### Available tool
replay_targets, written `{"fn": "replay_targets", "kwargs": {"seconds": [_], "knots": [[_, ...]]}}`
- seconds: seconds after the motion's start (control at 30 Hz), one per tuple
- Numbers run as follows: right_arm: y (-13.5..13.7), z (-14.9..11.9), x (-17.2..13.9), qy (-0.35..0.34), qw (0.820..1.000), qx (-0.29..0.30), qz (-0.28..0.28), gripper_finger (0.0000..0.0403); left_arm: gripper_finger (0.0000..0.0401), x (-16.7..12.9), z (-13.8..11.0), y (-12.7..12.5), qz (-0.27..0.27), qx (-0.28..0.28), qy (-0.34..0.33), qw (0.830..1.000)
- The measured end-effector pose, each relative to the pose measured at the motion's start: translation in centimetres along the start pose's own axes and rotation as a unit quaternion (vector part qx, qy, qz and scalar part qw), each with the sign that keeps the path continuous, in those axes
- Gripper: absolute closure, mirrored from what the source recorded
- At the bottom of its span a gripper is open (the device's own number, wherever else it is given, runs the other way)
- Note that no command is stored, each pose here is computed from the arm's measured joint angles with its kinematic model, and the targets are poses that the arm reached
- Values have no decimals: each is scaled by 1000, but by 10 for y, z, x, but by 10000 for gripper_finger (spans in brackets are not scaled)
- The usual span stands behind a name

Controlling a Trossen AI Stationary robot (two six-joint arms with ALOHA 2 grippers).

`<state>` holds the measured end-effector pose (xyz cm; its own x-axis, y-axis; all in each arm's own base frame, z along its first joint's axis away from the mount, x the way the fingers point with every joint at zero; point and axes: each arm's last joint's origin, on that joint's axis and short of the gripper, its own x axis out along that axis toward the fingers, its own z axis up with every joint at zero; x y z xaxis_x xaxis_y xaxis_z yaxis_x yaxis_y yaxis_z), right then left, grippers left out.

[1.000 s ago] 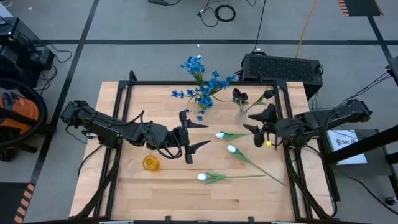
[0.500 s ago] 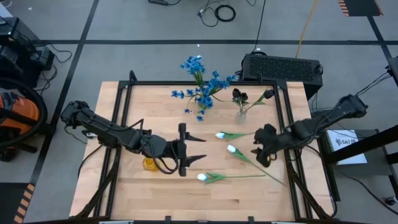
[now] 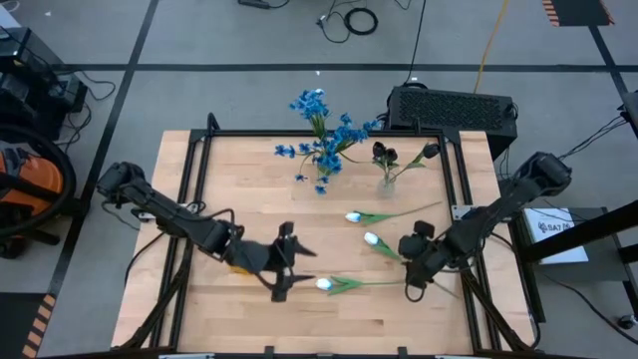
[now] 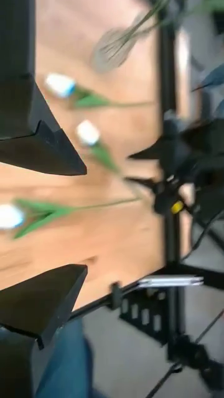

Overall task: Sort flowers into vase by color
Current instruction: Put the middle white tulip into the yellow vase

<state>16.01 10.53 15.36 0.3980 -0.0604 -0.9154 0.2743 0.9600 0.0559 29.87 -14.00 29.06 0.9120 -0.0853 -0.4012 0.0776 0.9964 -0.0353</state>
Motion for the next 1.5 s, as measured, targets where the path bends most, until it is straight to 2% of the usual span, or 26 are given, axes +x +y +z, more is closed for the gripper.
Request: {"fn": "replay_targets", "kwargs": {"seconds": [0.23, 0.4, 0.53, 0.73, 0.8, 0.9, 1.03, 1.1, 1.2, 1.27, 1.4, 1.5], "knots": [[7, -2, 21, 18, 1000, -8, -22, 193, 147, -4, -27, -19, -26, -11, 33, 999], [9, -3, 28, 26, 999, -16, -31, 207, 147, -6, -30, -24, -33, -11, 36, 999], [10, -3, 29, 30, 999, -17, -29, 262, 147, -6, -30, -24, -29, -8, 35, 999], [11, -2, 28, 33, 999, -30, -14, 382, 147, -4, -31, -23, -7, -9, 32, 999], [12, 0, 24, 31, 998, -45, -11, 393, 147, -1, -34, -23, -5, -4, 39, 999], [13, 10, 6, 21, 998, -52, -4, 382, 147, 5, -38, -24, -1, -4, 45, 999], [16, 27, -26, -25, 997, -64, 18, 387, 147, 17, -46, -24, 5, 0, 53, 999], [19, 38, -43, -77, 994, -76, 33, 396, 147, 23, -47, -25, 6, 2, 45, 999], [20, 54, -72, -173, 979, -97, 45, 399, 147, 31, -46, -25, 4, 16, 22, 1000], [21, 65, -91, -246, 962, -111, 47, 397, 147, 34, -42, -25, 2, 27, -2, 1000], [20, 83, -132, -410, 902, -122, 56, 398, 147, 35, -27, -22, -1, 41, -68, 997], [19, 93, -158, -508, 849, -126, 70, 399, 147, 34, -14, -17, 8, 19, -122, 992]]}}
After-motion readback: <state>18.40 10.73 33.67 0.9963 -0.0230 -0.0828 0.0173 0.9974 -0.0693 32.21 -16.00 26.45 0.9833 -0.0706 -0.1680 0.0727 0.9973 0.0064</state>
